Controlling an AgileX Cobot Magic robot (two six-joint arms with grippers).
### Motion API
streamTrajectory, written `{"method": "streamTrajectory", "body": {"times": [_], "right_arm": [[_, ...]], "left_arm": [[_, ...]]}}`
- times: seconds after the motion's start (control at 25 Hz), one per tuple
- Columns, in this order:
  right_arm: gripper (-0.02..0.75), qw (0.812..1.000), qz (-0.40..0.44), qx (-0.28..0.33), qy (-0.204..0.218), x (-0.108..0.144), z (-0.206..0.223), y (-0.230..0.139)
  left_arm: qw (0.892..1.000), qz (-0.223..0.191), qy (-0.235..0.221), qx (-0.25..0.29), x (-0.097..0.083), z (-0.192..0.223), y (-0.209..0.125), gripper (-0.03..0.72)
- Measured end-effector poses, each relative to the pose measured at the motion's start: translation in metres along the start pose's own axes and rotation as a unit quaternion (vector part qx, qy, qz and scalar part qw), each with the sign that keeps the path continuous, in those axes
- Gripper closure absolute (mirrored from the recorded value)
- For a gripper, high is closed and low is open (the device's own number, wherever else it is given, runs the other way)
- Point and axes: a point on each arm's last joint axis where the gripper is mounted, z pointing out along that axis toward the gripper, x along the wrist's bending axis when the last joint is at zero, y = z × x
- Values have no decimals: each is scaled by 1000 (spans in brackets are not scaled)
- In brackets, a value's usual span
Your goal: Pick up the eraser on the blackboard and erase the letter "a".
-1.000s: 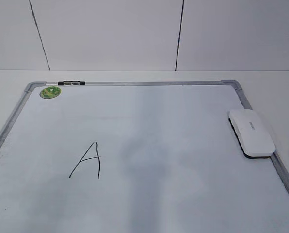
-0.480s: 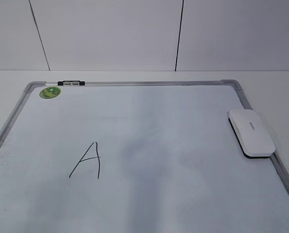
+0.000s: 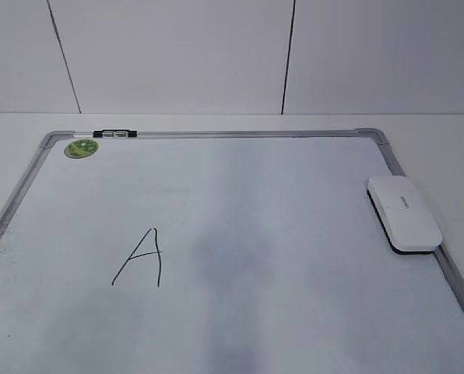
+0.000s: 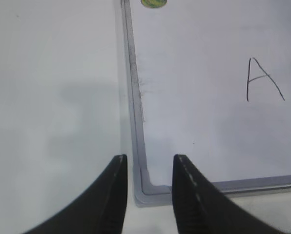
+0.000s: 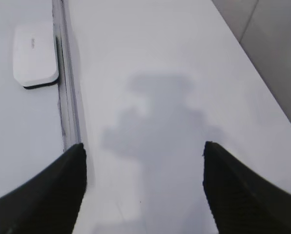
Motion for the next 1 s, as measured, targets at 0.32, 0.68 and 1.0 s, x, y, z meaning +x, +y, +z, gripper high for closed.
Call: {"method": "streamTrajectory", "body": {"times": [0.32,0.68,1.0], "right_arm": [[145,1000,3,-23,-2,-1,-6,-5],[145,1000,3,-23,-2,-1,-6,-5],[145,1000,2,-23,-1,-1,-6,-5]], "left_arm": [[999,1,3,-49,-2,-13,-10,454],[999,0,3,-48,-2,-12,-10,454],[999,0,3,-48,-2,-12,-10,453]]}}
